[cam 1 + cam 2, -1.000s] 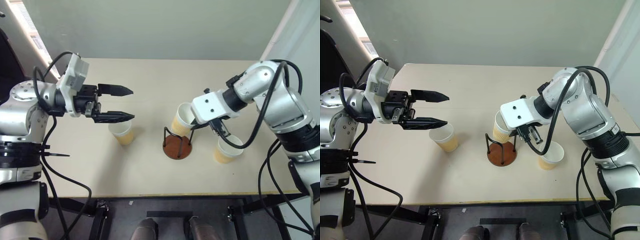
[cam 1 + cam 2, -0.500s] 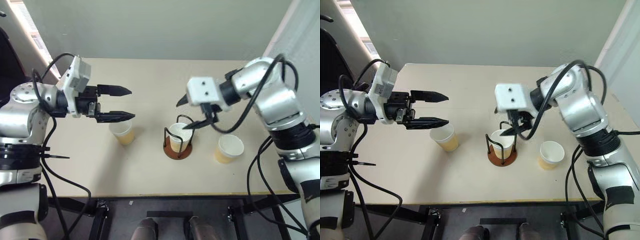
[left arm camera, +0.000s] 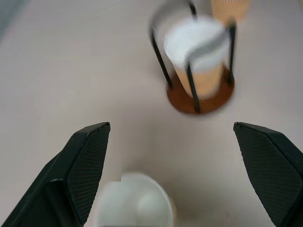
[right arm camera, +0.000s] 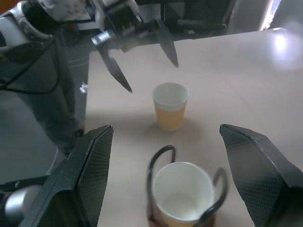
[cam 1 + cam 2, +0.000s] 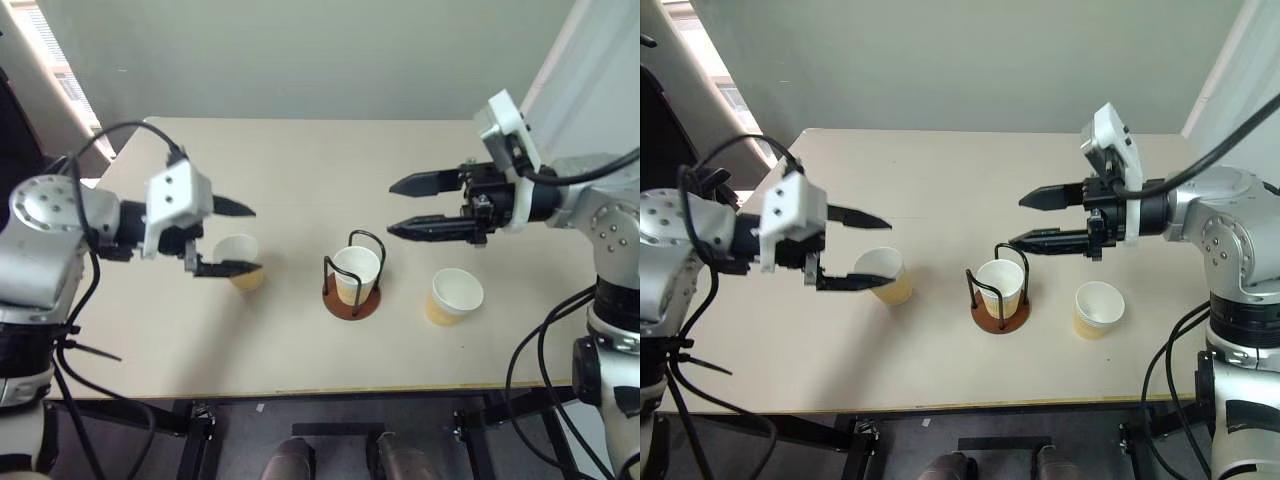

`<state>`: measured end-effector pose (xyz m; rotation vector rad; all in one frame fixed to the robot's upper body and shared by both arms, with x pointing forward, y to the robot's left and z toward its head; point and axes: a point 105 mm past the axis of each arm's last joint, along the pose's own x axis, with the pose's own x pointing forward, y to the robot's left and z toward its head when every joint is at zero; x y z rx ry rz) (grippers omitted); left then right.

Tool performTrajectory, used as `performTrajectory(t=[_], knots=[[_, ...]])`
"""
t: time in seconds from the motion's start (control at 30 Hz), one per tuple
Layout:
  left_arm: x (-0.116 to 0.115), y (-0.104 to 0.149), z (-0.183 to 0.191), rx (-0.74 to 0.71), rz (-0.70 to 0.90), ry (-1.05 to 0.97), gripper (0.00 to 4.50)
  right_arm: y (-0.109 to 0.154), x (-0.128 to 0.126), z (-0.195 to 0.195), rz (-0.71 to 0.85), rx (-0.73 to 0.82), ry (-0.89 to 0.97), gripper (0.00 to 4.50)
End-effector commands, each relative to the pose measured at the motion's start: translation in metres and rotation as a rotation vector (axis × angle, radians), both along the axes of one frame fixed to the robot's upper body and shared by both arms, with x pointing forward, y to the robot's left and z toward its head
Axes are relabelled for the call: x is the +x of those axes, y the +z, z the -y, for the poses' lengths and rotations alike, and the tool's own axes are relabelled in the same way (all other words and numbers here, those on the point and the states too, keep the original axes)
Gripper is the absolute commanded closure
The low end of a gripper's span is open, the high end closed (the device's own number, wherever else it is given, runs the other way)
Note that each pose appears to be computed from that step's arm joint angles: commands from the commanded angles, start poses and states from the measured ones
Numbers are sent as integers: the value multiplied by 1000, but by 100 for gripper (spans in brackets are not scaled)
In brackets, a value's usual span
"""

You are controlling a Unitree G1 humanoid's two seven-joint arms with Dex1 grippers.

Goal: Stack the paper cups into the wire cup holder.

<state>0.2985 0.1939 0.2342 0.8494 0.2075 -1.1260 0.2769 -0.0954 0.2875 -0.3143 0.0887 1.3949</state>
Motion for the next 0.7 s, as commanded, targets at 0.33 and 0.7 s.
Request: performTrajectory(t=[0.33, 0.7], knots=[[21, -23, -11, 299, 108, 63, 0, 9, -9, 8, 110, 7, 51, 77], [39, -39, -14, 389, 132, 69, 0, 7, -15, 9, 144, 12, 91, 77]])
